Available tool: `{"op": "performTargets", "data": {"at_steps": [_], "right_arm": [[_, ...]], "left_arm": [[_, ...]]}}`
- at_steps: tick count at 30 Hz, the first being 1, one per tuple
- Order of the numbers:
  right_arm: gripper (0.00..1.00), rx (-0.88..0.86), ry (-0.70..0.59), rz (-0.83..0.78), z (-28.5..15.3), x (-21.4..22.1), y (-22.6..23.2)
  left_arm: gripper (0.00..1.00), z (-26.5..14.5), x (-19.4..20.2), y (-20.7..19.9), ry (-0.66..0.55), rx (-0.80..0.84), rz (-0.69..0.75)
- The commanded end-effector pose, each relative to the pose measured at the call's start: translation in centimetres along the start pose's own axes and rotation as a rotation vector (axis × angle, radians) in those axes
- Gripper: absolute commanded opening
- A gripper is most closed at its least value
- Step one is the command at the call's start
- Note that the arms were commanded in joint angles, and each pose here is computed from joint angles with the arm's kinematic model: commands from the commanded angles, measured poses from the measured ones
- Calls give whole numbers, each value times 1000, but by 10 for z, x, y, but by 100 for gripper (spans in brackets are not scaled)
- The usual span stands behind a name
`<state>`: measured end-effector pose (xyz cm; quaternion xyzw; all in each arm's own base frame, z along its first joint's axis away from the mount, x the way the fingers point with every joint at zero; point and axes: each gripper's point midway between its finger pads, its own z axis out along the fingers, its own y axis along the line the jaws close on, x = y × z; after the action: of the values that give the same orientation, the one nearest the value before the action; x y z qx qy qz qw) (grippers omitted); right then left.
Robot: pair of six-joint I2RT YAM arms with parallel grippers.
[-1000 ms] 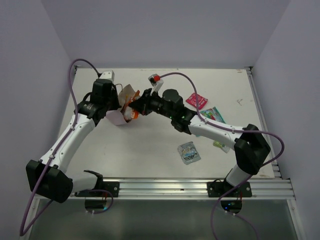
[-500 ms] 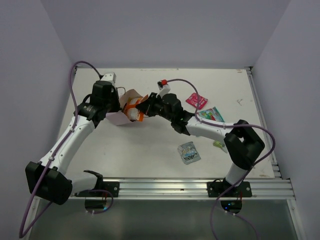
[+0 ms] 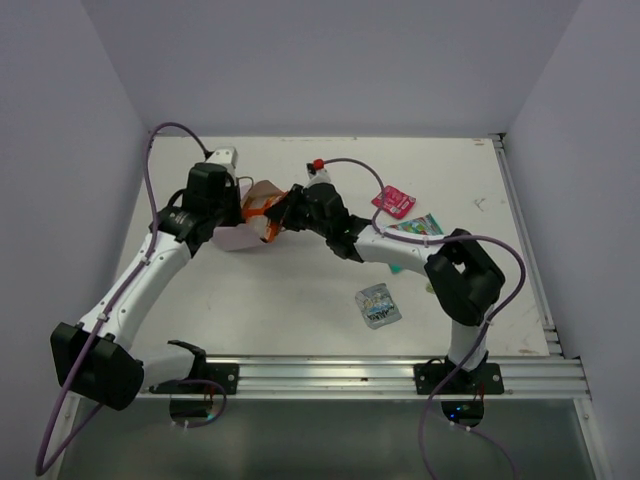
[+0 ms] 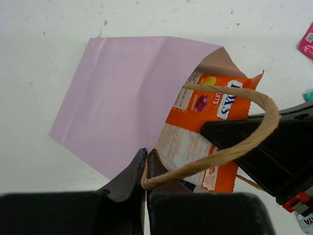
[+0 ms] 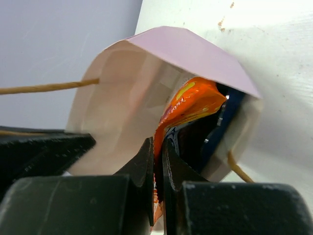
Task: Place the snacks into the paper bag
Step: Place the snack in the paper bag.
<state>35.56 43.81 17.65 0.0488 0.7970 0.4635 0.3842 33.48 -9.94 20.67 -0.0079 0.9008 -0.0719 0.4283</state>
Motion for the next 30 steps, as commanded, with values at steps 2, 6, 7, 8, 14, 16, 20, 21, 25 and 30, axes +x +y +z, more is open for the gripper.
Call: {"op": "performTargets", "data": {"at_steps": [2, 6, 7, 8, 14, 16, 20, 21, 25, 30], "right_arm": [[0, 41, -39, 44, 11, -14, 18], [0, 108, -14, 83, 18, -7, 7], [0, 121, -6, 91, 20, -6, 6], [0, 134, 12, 91, 23, -1, 1], [0, 227, 61, 85, 27, 14, -23], [0, 254, 68, 81, 27, 18, -35], [1, 271, 80, 90, 29, 20, -48], [3, 269, 84, 89, 29, 21, -47], [20, 238, 79, 53, 23, 10, -33], [45, 196, 52, -9, 8, -11, -9]], "left_arm": [[0, 1, -17, -17, -74, 43, 34], [0, 1, -18, -16, -87, 20, 53], [0, 0, -19, -16, -91, 17, 57], [0, 0, -19, -16, -94, 15, 66], [0, -6, -27, -10, -125, -26, 75], [0, -9, -31, -4, -138, -58, 74], [0, -11, -32, -5, -148, -52, 71], [0, -11, -31, -4, -148, -55, 69], [0, -6, -25, 3, -134, -93, 72], [0, 1, -20, 13, -125, -146, 76]]}}
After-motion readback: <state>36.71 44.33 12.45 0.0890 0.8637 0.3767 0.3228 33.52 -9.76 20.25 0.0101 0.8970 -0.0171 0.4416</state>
